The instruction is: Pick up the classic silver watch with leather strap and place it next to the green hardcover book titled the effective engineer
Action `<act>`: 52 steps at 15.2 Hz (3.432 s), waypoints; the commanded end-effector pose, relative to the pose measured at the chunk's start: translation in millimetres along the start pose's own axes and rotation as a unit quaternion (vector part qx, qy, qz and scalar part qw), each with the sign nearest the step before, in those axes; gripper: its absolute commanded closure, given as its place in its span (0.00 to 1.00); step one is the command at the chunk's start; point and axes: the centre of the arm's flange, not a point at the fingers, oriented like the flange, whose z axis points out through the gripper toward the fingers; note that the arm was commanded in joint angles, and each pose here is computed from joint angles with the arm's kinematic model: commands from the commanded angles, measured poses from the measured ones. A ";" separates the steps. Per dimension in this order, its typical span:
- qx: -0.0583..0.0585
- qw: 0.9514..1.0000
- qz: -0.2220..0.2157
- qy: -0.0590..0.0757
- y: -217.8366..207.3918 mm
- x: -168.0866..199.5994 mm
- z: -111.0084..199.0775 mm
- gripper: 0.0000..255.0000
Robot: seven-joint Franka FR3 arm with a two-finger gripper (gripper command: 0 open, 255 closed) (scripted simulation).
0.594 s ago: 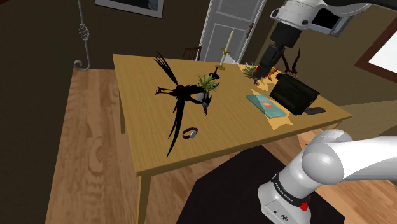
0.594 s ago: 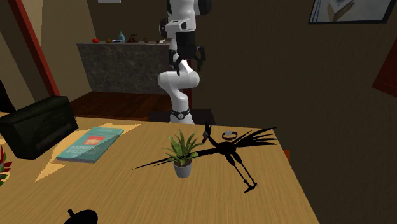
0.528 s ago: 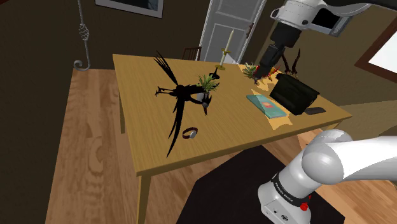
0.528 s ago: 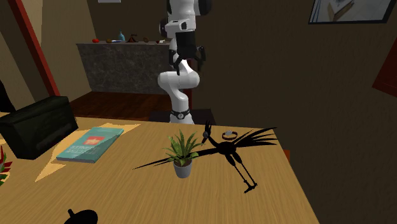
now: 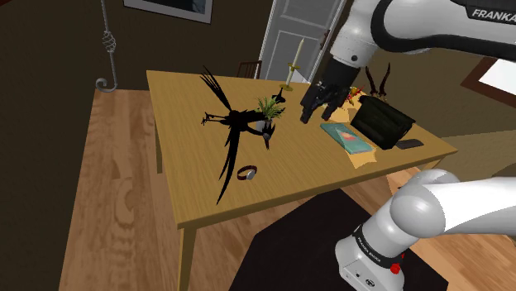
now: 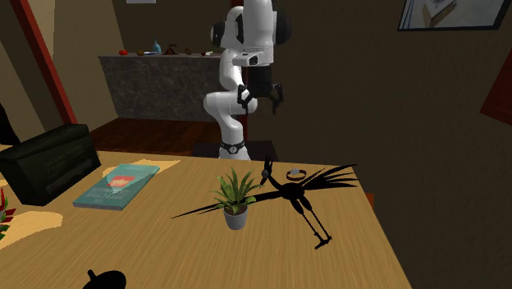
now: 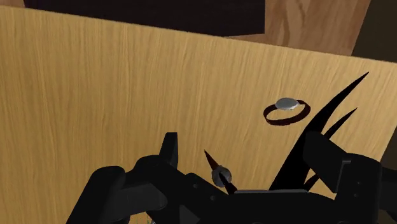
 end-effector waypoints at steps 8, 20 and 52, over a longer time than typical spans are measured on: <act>-0.026 0.978 0.205 0.006 -71.3 30.7 98.5 0.00; -0.043 0.940 0.338 0.009 -103.5 66.4 192.1 0.00; -0.043 0.940 0.338 0.009 -104.5 67.7 142.3 1.00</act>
